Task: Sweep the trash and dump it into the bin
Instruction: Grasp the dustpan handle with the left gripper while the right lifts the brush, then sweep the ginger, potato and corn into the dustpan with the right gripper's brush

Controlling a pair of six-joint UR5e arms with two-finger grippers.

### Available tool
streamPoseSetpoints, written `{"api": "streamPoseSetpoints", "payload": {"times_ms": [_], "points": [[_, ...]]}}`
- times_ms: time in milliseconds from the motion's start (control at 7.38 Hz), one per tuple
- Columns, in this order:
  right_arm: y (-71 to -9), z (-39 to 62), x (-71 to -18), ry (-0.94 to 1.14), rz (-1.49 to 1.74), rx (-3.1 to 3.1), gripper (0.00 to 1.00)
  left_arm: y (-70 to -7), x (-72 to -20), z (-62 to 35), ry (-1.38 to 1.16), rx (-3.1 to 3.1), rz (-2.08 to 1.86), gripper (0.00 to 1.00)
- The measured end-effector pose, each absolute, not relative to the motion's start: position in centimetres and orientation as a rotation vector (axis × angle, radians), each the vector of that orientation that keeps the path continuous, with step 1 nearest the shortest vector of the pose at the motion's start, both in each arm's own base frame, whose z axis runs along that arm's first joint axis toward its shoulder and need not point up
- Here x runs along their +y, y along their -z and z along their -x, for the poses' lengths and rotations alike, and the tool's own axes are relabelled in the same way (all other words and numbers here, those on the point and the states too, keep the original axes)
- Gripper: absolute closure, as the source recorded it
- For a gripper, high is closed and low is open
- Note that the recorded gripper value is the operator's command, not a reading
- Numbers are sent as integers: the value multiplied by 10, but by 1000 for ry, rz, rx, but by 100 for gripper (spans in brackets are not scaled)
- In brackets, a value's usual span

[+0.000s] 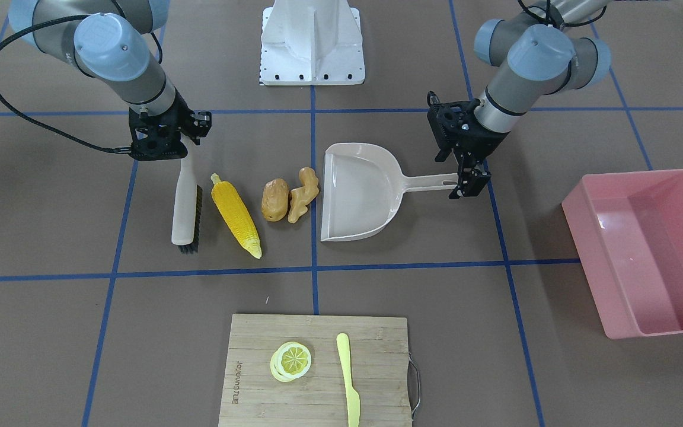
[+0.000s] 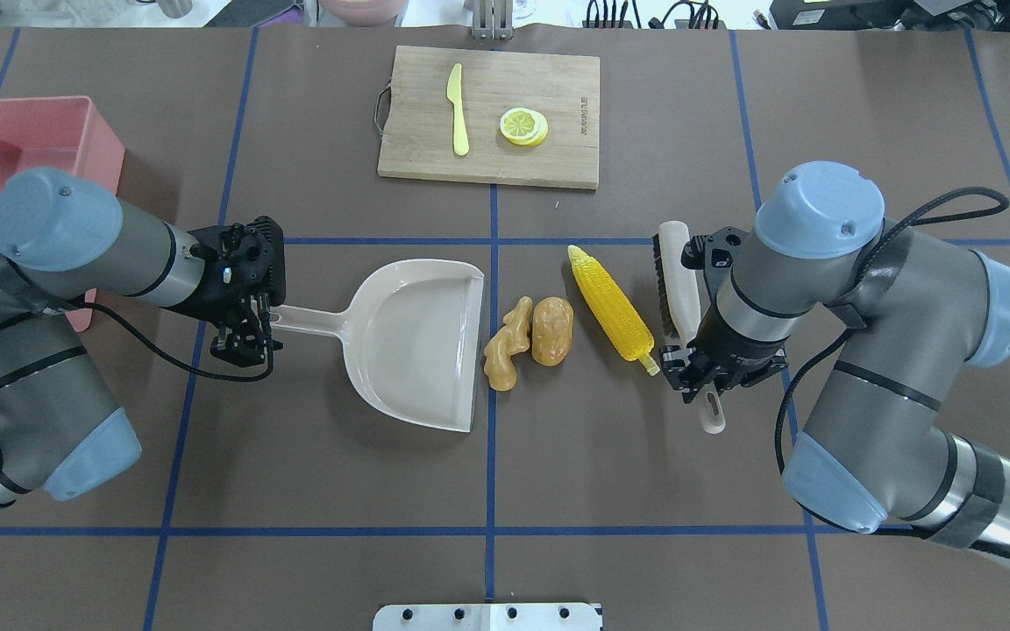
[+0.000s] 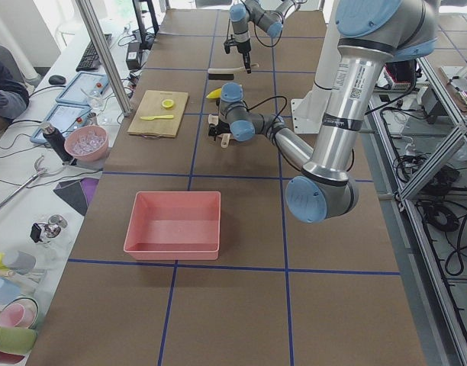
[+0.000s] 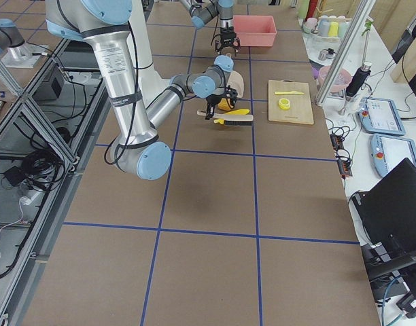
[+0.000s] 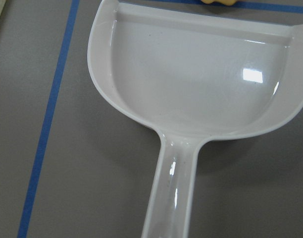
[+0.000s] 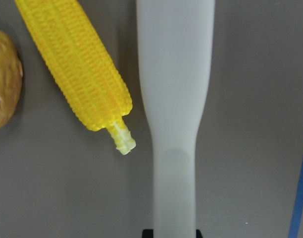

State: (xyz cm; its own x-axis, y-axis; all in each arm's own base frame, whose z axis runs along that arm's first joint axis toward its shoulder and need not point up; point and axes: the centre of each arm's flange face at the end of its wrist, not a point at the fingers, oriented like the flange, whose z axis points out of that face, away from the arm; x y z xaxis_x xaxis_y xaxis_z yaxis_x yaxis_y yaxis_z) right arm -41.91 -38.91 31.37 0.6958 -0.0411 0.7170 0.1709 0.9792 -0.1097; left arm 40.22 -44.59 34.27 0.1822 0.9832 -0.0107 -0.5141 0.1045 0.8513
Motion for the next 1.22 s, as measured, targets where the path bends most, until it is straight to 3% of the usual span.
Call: {"api": "streamPoseSetpoints", "payload": {"times_ms": [1219], "points": [[-309,456,-369,184,188,-750,100,-349,-435,-434,-1280,713,-807,3]]}}
